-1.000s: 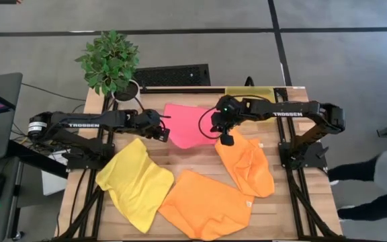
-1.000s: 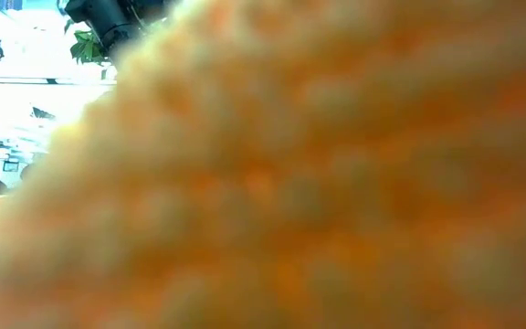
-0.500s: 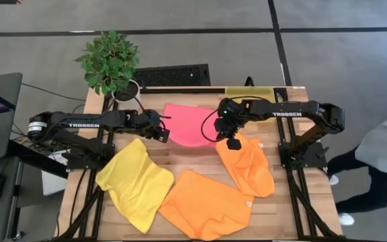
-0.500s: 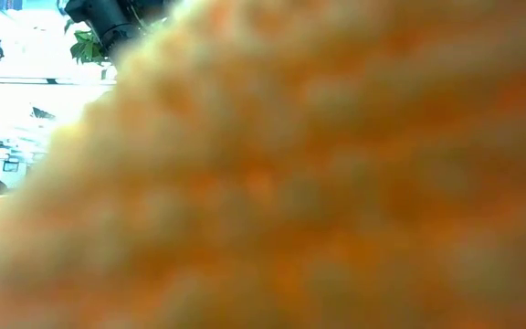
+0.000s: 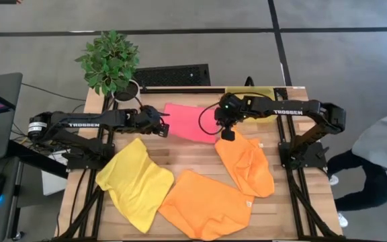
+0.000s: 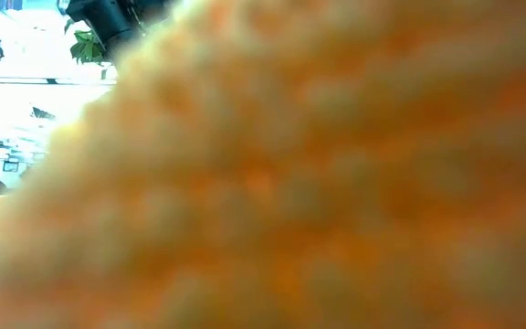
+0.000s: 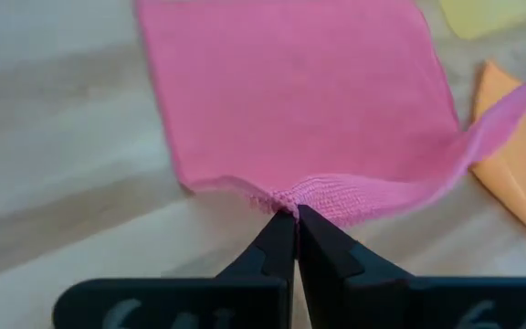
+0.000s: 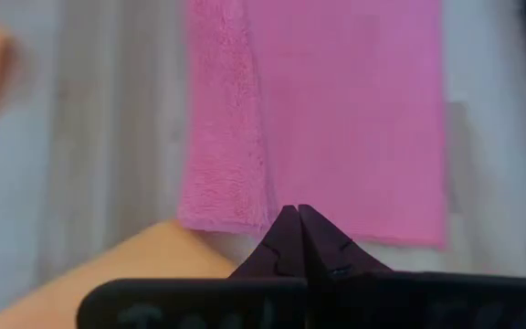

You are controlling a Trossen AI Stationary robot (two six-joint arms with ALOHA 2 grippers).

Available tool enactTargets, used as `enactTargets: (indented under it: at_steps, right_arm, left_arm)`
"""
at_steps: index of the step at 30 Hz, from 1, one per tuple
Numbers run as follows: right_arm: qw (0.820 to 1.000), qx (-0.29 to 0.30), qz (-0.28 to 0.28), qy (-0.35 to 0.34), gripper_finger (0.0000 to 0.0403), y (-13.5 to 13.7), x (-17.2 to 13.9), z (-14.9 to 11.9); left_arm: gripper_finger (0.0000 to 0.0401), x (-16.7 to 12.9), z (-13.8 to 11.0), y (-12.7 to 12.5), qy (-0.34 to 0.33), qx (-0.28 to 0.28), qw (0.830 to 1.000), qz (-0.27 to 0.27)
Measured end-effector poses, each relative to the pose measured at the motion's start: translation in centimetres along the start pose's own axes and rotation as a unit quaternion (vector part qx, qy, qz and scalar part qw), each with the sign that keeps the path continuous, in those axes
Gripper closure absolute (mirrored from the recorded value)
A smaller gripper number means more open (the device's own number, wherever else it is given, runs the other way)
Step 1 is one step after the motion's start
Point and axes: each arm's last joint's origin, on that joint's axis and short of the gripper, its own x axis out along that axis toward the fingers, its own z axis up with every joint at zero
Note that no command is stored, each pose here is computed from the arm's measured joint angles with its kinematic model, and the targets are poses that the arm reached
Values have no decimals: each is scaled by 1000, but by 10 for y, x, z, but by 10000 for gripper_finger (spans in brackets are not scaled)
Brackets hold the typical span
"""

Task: Fold microfiber towels
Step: Fold the pink microfiber towel

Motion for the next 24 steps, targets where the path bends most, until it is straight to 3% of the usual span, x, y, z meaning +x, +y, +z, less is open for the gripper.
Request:
enactTargets:
  at_steps: [7,14,24]
  right_arm:
    - [999,11,-44,-1,403,-11,-1,-1]
    - [998,25,-58,0,402,-24,-3,-5]
    - [997,33,-65,6,402,-37,-5,-12]
  left_arm:
    - [401,3,9,7,-43,-7,998,38]
    - [401,36,8,7,-17,-10,997,72]
    - [401,67,18,8,-18,-37,996,73]
